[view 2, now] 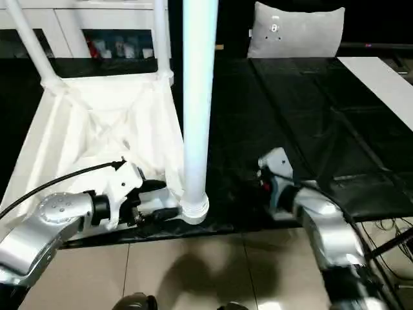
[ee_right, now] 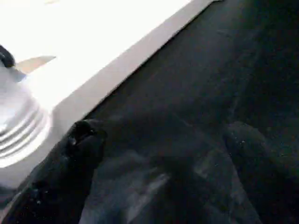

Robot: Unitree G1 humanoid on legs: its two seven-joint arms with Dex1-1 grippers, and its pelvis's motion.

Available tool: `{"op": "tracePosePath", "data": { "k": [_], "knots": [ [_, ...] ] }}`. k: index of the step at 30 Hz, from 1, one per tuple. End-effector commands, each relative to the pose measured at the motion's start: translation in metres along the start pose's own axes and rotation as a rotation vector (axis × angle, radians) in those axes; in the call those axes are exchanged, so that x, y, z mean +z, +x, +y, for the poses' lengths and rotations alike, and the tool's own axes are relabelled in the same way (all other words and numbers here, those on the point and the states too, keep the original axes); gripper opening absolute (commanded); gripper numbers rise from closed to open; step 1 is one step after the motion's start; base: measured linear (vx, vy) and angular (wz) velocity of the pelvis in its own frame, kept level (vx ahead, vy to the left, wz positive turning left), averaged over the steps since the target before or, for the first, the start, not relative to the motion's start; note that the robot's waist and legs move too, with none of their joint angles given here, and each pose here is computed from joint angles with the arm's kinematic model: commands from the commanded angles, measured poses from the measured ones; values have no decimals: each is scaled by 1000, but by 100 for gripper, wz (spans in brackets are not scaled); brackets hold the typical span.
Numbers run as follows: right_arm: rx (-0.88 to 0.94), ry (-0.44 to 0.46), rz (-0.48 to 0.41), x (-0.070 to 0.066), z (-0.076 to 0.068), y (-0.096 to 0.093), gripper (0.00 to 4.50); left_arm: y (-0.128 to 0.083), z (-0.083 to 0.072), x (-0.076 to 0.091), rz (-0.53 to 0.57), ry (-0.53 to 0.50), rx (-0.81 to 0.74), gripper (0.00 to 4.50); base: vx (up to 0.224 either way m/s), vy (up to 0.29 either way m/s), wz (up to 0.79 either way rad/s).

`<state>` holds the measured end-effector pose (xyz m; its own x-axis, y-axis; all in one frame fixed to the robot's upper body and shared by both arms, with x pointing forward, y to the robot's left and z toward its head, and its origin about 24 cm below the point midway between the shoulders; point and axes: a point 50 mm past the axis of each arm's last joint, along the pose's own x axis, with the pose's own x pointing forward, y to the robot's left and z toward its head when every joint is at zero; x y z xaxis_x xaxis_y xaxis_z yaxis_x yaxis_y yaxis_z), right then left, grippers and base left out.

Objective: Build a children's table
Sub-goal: Rotate table base

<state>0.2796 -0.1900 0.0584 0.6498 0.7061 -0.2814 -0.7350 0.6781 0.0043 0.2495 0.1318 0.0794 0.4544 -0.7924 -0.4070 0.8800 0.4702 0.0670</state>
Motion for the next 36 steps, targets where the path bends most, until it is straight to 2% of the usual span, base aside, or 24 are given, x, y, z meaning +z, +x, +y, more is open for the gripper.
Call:
{"op": "tracePosePath", "data": {
  "k": [1,2,5,8,9,12,14,15,16,19,24,26,31,36],
  "knots": [
    [39,-14,-14,7,6,-1,450,-4,0,3,12,-1,32,332,0,0,0],
    [37,-16,-27,9,9,-2,450,-4,1,2,3,1,79,320,0,0,0],
    [-40,-12,-27,10,14,-2,450,-4,3,8,-135,6,196,320,0,0,0],
    [-123,12,-44,12,15,-2,450,-7,8,6,-229,-153,354,320,0,0,0],
    [-148,45,-48,12,15,-3,450,-9,10,5,-241,-165,400,320,0,0,0],
    [-195,62,-68,13,21,-2,450,-9,13,3,-240,-177,521,320,8,-25,31],
    [-281,41,-121,16,19,-3,450,-4,15,-4,-183,-227,597,320,18,-61,57],
    [-295,76,-141,17,19,-4,450,-3,15,-6,-177,-232,609,320,9,-110,64],
    [-296,103,-157,18,21,-4,450,-1,13,-5,-186,-223,606,320,9,-110,64],
    [-299,95,-168,19,23,-5,450,0,10,-4,-189,-206,601,320,-15,-84,41],
    [-352,128,-122,14,24,-8,450,-2,9,-3,-206,-189,587,320,16,17,7],
    [-341,150,-105,12,24,-10,450,-2,8,-3,-201,-170,551,320,22,93,3],
    [-287,122,-107,13,27,-14,450,-1,1,-3,-206,-159,471,320,-48,67,-3],
    [-242,102,-69,10,26,-21,450,-1,-6,0,-215,-109,273,320,-61,4,-4]
  ]
}}
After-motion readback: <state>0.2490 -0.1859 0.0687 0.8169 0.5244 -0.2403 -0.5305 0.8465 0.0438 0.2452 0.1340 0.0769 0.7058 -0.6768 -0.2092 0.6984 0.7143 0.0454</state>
